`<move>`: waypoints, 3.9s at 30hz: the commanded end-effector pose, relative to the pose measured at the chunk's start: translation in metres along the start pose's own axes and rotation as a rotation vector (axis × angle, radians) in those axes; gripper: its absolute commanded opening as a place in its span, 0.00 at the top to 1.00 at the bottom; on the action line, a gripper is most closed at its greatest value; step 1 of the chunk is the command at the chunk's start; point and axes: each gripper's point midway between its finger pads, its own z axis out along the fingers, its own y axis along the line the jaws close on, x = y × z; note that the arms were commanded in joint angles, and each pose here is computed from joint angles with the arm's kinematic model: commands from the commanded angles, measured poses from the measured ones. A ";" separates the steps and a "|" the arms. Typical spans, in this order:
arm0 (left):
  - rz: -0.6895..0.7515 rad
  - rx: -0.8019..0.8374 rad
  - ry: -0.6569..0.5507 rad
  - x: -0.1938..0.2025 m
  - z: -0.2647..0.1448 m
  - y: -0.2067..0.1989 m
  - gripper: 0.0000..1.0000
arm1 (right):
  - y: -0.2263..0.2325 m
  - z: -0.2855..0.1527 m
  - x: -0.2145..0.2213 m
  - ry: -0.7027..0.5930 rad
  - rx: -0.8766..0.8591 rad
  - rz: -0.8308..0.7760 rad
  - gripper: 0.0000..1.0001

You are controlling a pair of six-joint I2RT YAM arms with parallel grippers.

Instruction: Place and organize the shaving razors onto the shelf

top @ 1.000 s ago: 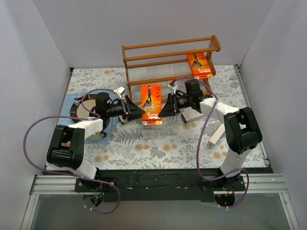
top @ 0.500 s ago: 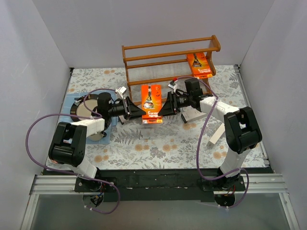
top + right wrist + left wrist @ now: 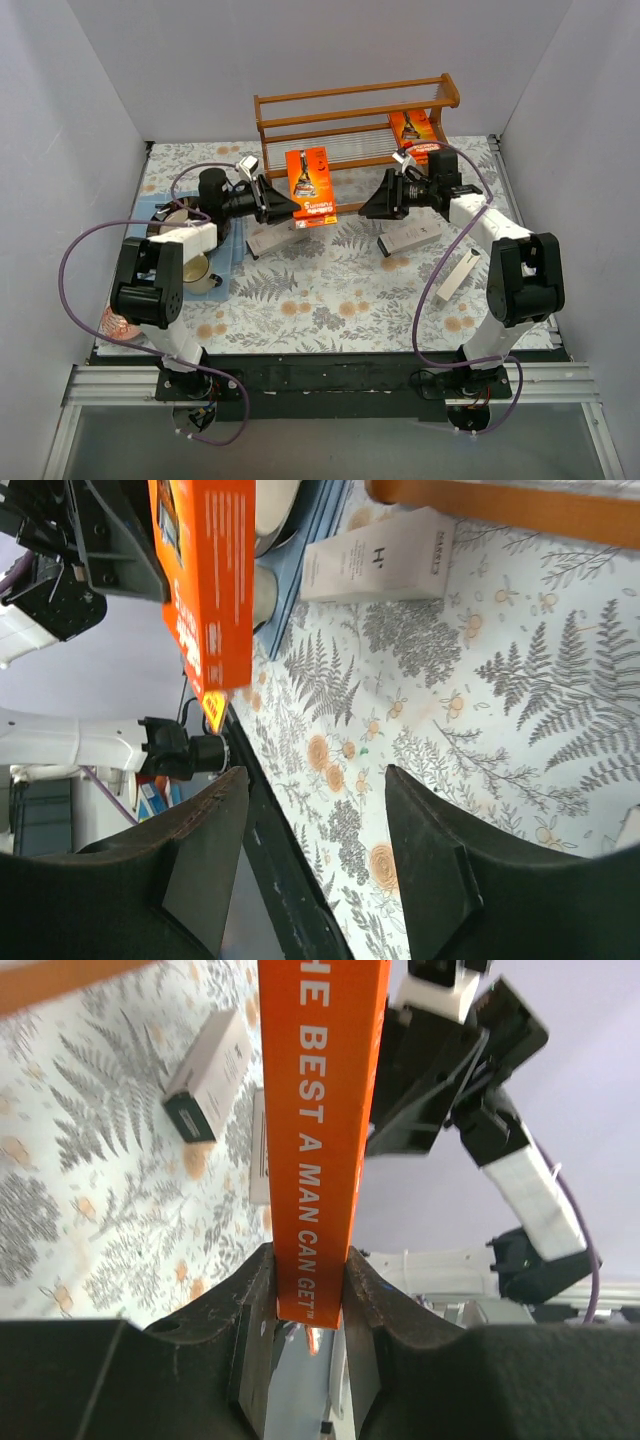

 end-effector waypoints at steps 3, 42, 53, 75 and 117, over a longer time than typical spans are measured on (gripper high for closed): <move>0.014 0.040 0.010 -0.048 0.007 -0.013 0.97 | 0.004 -0.005 0.007 -0.014 0.007 -0.037 0.36; -0.068 -0.066 -0.073 -0.107 0.007 0.015 0.64 | 0.041 0.099 -0.030 0.056 0.111 -0.548 0.91; -0.071 -0.063 -0.085 -0.110 0.003 0.012 0.61 | 0.032 0.133 -0.055 0.021 0.173 -0.572 0.94; -0.063 -0.109 -0.119 -0.079 -0.030 0.010 0.52 | 0.045 0.171 -0.084 -0.068 0.153 -0.625 0.93; 0.091 0.029 -0.128 -0.099 -0.001 -0.016 0.86 | 0.048 0.174 -0.059 -0.019 0.119 -0.600 0.92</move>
